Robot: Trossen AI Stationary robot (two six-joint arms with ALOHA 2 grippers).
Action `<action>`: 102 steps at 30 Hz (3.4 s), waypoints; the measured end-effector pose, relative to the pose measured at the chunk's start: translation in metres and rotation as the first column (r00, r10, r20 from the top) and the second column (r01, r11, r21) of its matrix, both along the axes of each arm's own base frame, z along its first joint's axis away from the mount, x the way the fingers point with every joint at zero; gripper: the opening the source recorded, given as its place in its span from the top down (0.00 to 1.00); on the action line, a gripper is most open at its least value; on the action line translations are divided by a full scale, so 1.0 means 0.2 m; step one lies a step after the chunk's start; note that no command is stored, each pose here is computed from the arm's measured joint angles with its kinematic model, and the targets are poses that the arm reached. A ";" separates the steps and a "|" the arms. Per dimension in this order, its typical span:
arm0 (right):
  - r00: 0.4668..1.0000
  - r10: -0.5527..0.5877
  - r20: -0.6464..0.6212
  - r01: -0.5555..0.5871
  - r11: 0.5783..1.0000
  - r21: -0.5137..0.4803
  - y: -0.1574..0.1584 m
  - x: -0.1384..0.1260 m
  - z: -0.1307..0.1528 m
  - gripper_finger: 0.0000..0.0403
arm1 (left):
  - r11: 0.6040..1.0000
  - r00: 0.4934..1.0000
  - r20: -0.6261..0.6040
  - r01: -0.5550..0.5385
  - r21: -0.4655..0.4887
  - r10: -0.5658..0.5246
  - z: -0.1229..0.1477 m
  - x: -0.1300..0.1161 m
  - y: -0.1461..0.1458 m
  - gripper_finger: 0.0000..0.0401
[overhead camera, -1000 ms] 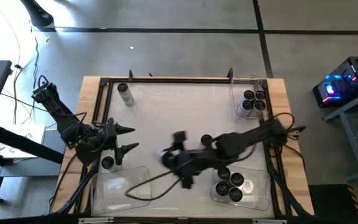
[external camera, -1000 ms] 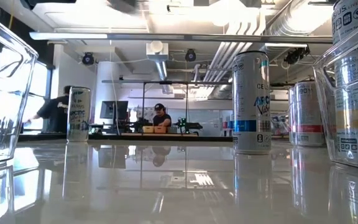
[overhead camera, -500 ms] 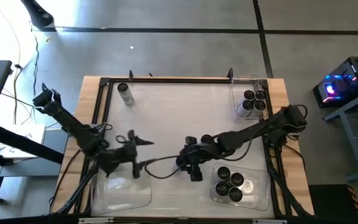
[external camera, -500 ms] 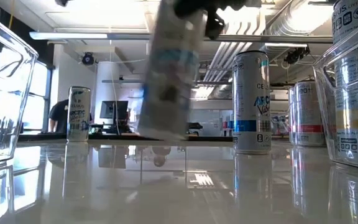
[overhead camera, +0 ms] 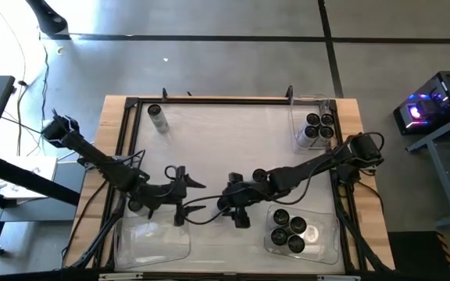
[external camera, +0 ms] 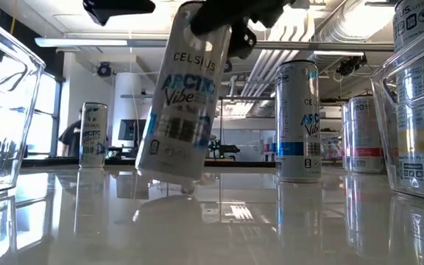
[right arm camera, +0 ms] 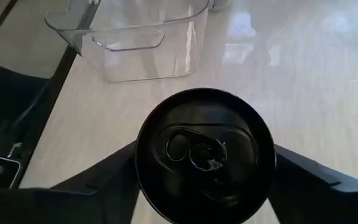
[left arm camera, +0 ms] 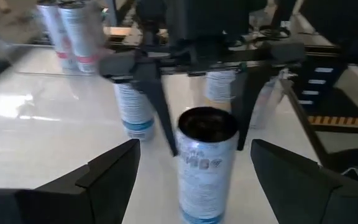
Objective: Sort soda cans
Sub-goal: Put the bottom white-blue soda can into the bottom left transparent bin
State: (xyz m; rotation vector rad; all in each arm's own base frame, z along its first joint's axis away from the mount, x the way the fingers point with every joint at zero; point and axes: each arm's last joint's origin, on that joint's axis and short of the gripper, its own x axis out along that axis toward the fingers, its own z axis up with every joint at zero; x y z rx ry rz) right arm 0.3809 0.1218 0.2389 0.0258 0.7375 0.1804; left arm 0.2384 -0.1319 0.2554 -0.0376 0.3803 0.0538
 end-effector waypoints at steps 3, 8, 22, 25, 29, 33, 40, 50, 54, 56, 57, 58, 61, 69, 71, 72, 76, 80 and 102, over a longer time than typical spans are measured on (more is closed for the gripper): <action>0.999 0.007 0.051 -0.007 1.000 0.007 0.01 0.02 0.02 0.19 | 0.999 1.000 -0.009 0.027 0.017 -0.027 -0.01 0.01 0.00 0.25; 0.995 0.050 0.087 -0.048 0.998 -0.028 0.01 0.03 0.04 0.16 | 0.994 0.995 0.037 0.090 0.063 -0.093 0.00 0.04 -0.03 0.25; 0.997 0.054 0.061 -0.050 0.996 -0.073 0.03 -0.32 0.40 0.16 | 0.934 0.936 -0.008 0.351 0.063 -0.352 -0.06 0.13 0.01 0.25; 0.993 -0.047 0.106 0.056 0.996 -0.074 0.08 -0.46 0.39 0.15 | 0.914 0.920 -0.017 0.390 0.108 -0.391 -0.06 0.18 0.04 0.25; 0.966 -0.150 0.210 0.165 0.985 -0.057 0.15 -0.58 0.32 0.15 | 0.873 0.890 -0.009 0.448 0.193 -0.455 -0.03 0.22 0.08 0.25; 0.942 -0.182 0.281 0.187 0.982 0.009 0.18 -0.63 0.24 0.15 | 0.839 0.863 -0.048 0.502 0.209 -0.504 -0.08 0.26 0.11 0.25; 0.935 -0.197 0.293 0.193 0.980 0.044 0.18 -0.64 0.16 0.15 | 0.851 0.871 -0.057 0.489 0.191 -0.488 -0.16 0.34 0.17 0.24; 0.938 -0.185 0.293 0.171 0.983 0.073 0.22 -0.67 0.15 0.15 | 0.865 0.873 -0.034 0.487 0.115 -0.487 -0.21 0.38 0.16 0.24; 0.937 -0.178 0.302 0.160 0.984 0.085 0.23 -0.67 0.15 0.15 | 0.880 0.887 -0.027 0.460 0.117 -0.460 -0.20 0.37 0.16 0.24; 0.937 -0.172 0.302 0.153 0.984 0.087 0.24 -0.68 0.15 0.15 | 0.881 0.888 -0.017 0.457 0.119 -0.459 -0.19 0.37 0.17 0.24; 0.936 -0.173 0.306 0.152 0.984 0.090 0.24 -0.68 0.15 0.15 | 0.881 0.888 -0.019 0.457 0.121 -0.459 -0.18 0.37 0.17 0.24; 0.933 -0.180 0.310 0.158 0.983 0.096 0.25 -0.68 0.16 0.15 | 0.881 0.888 -0.017 0.457 0.123 -0.459 -0.18 0.36 0.17 0.24; 0.930 -0.193 0.314 0.169 0.980 0.102 0.25 -0.68 0.16 0.15 | 0.880 0.888 -0.018 0.458 0.122 -0.460 -0.15 0.34 0.18 0.24; 0.928 -0.194 0.318 0.168 0.980 0.108 0.25 -0.68 0.16 0.15 | 0.870 0.876 -0.077 0.482 0.099 -0.477 -0.16 0.31 0.15 0.24; 0.928 -0.194 0.318 0.168 0.980 0.108 0.25 -0.68 0.16 0.15 | 0.876 0.879 -0.080 0.477 0.078 -0.471 -0.17 0.32 0.14 0.24; 0.928 -0.194 0.318 0.168 0.980 0.108 0.25 -0.68 0.16 0.15 | 0.879 0.881 -0.080 0.472 0.068 -0.467 -0.18 0.32 0.13 0.24; 0.928 -0.194 0.318 0.168 0.980 0.108 0.25 -0.68 0.16 0.15 | 0.883 0.884 -0.087 0.466 0.060 -0.460 -0.21 0.34 0.12 0.24; 0.928 -0.197 0.317 0.170 0.979 0.113 0.25 -0.68 0.16 0.15 | 0.898 0.901 -0.080 0.432 0.080 -0.426 -0.20 0.34 0.12 0.24; 0.932 -0.183 0.312 0.148 0.980 0.131 0.29 -0.71 0.16 0.15 | 0.922 0.924 -0.088 0.380 0.077 -0.373 -0.16 0.30 0.14 0.25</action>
